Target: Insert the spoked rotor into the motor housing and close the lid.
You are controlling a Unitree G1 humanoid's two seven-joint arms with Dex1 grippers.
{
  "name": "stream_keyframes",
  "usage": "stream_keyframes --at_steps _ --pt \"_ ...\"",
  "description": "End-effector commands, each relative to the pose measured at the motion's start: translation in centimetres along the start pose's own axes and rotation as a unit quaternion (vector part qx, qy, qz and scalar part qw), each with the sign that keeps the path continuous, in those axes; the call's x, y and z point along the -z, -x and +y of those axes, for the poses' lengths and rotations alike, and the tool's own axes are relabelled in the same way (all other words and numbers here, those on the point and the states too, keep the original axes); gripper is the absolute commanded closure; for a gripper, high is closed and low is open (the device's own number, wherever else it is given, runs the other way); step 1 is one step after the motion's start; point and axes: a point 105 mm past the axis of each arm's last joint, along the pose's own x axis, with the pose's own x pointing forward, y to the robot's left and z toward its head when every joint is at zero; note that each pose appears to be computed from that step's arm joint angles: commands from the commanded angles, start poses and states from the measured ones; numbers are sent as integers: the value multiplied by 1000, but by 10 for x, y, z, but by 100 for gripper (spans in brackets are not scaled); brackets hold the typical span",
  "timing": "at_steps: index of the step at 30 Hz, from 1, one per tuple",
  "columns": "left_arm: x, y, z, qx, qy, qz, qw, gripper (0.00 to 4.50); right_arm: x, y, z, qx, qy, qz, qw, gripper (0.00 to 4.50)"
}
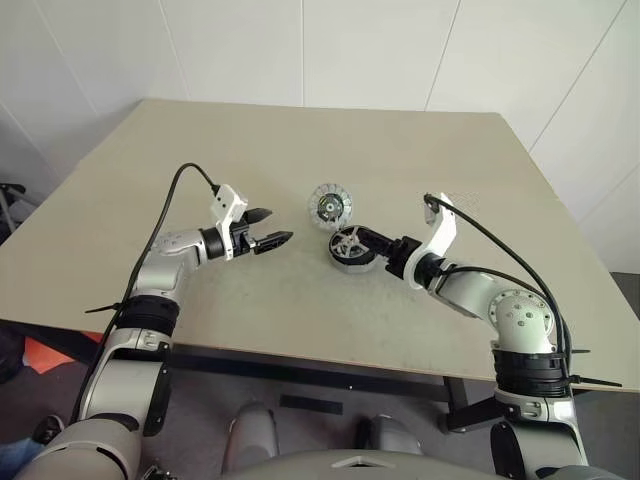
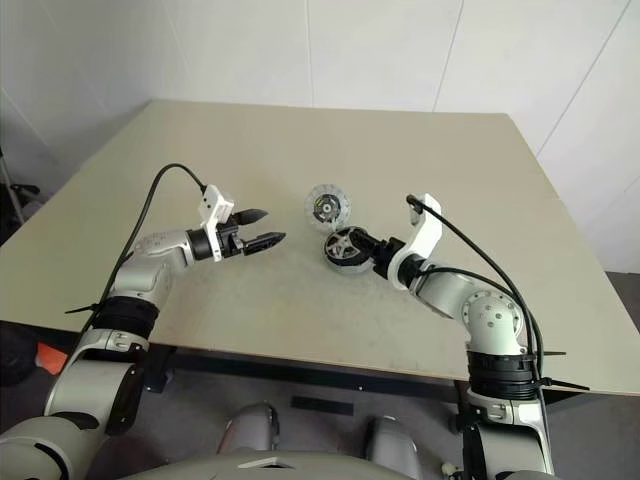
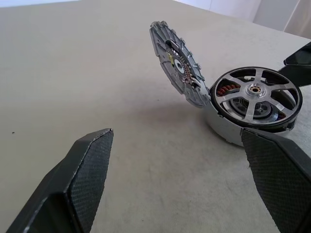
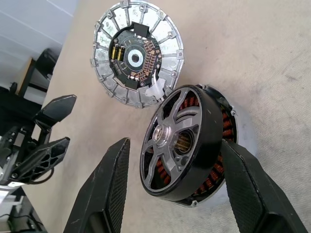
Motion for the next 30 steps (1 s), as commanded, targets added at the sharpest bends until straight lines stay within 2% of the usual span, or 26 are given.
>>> stream_keyframes --at_steps 1,11,18,21,25,30 --pt "-15 -2 2 3 -19 -15 1000 7 -16 5 14 -22 35 -33 999 118" --pt "-15 -3 2 6 -19 -14 1000 7 -25 8 -1 25 186 -49 981 118" --pt "-14 -4 2 6 -20 -14 1000 7 -30 6 -1 32 242 -67 967 118" --pt "-14 -3 3 4 -20 -14 1000 7 -33 4 7 13 260 -78 962 118" --pt "-14 -3 4 2 -20 -14 1000 7 -40 1 21 -3 334 -96 938 118" --pt "-13 -3 4 0 -21 -16 1000 7 -43 -5 26 -10 366 -103 925 118"
